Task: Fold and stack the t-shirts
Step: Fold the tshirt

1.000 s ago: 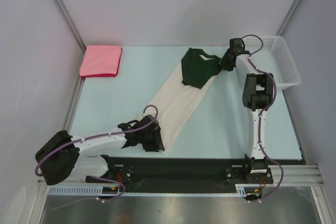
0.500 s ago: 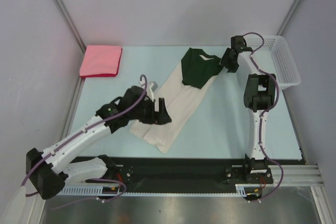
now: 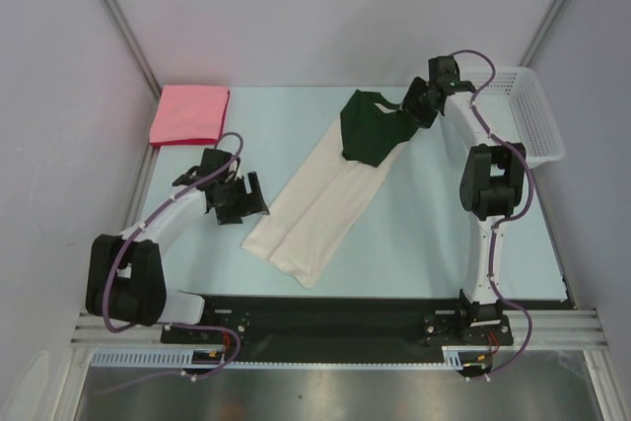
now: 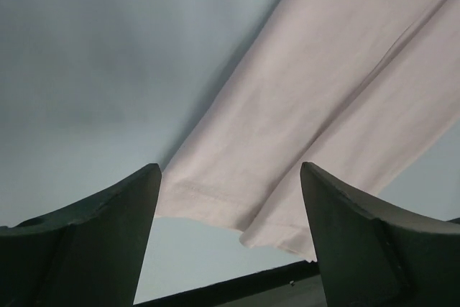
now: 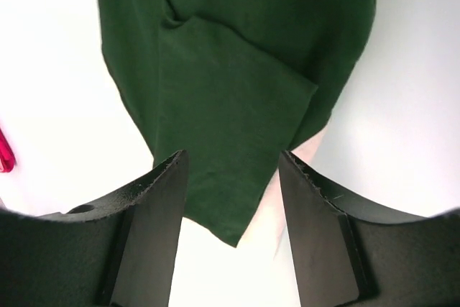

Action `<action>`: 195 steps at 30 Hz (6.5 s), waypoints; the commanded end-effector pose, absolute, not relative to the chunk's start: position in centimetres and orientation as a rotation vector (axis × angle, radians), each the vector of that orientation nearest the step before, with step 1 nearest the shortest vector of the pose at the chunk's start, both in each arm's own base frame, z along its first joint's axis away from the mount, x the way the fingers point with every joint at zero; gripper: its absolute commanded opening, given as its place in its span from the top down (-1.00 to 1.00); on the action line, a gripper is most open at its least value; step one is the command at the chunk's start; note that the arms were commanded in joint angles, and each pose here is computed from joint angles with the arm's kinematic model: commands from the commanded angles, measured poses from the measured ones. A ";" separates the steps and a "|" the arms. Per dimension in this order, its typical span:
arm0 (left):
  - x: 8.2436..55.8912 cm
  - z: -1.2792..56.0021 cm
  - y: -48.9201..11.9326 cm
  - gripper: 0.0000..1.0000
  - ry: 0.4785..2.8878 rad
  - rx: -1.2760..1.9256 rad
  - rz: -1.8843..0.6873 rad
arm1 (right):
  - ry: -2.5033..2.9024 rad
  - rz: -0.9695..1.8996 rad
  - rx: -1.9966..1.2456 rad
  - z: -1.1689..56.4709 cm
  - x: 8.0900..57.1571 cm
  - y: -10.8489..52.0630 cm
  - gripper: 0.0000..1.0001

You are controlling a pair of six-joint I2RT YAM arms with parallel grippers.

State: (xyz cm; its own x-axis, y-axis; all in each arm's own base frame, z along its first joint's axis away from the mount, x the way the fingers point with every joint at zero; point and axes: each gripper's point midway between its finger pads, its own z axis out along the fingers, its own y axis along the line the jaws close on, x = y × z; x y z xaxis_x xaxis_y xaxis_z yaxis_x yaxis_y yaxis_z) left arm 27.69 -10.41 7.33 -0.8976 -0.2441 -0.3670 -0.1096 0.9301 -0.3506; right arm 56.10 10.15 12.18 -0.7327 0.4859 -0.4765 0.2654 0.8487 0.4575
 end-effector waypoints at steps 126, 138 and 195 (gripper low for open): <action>13.9 2.3 -22.0 0.10 2.990 0.213 -0.479 | 2.945 0.257 0.194 4.5 12.1 20.9 0.02; 13.9 2.1 -22.2 0.45 2.988 0.252 -0.489 | 2.964 0.263 0.216 2.8 12.6 20.9 0.08; 12.6 1.3 -21.3 0.99 2.983 0.149 -0.688 | 2.950 0.513 0.377 1.4 10.6 17.0 1.00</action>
State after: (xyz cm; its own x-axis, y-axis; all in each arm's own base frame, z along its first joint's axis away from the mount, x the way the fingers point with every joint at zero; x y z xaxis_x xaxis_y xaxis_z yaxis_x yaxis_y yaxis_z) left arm 12.70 -21.82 1.28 -0.9932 0.0838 -0.0802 0.1103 0.8960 -0.4302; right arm 11.74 18.26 1.90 -0.9573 0.2740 -0.0925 0.2212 0.8997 0.3762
